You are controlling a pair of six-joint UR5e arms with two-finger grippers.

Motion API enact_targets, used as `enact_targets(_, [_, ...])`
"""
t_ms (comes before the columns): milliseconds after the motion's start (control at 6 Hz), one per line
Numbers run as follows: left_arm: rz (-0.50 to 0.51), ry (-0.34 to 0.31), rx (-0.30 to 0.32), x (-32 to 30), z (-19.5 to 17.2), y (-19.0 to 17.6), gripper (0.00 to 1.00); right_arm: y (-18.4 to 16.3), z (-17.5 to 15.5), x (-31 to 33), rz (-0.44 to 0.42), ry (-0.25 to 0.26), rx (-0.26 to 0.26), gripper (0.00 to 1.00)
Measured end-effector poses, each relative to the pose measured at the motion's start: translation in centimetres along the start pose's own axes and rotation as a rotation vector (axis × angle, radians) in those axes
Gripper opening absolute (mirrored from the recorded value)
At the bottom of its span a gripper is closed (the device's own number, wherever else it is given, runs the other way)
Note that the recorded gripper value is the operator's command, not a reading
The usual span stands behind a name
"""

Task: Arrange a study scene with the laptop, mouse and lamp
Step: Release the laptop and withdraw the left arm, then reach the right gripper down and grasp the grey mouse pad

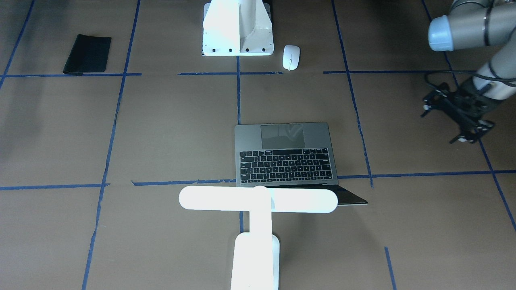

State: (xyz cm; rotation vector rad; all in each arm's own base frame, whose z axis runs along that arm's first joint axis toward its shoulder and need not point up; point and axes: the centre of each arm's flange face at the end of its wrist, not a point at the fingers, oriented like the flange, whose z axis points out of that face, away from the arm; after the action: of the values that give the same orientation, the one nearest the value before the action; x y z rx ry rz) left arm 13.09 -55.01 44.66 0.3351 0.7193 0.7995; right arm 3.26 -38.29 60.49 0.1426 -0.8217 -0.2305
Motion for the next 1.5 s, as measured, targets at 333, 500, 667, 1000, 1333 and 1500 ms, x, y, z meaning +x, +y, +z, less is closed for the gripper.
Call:
enact_targets(333, [-0.325,-0.008,-0.076,-7.3,-2.3,13.1,1.0,-2.6,0.2,-5.2,0.136,-0.023,-0.011,1.0])
enact_targets(500, [-0.506,0.036,-0.065,-9.1,-2.4,19.2,1.0,-3.4,0.2,-8.8,0.2,-0.039,-0.017,1.0])
enact_targets(667, [-0.669,0.105,-0.037,-9.7,-2.0,22.4,1.0,-3.0,0.8,-11.7,0.26,-0.06,-0.008,1.0])
enact_targets(1000, [-0.758,0.146,-0.012,-9.5,-1.7,23.8,1.0,1.1,4.8,-15.9,0.343,-0.081,0.01,1.0])
enact_targets(1333, [-0.752,0.148,0.001,-9.4,-1.8,23.8,1.0,5.1,11.2,-21.3,0.379,-0.023,0.026,0.99])
enact_targets(1500, [-0.749,0.147,0.004,-9.3,-1.9,23.7,1.0,7.6,13.5,-22.9,0.385,-0.029,0.036,0.99])
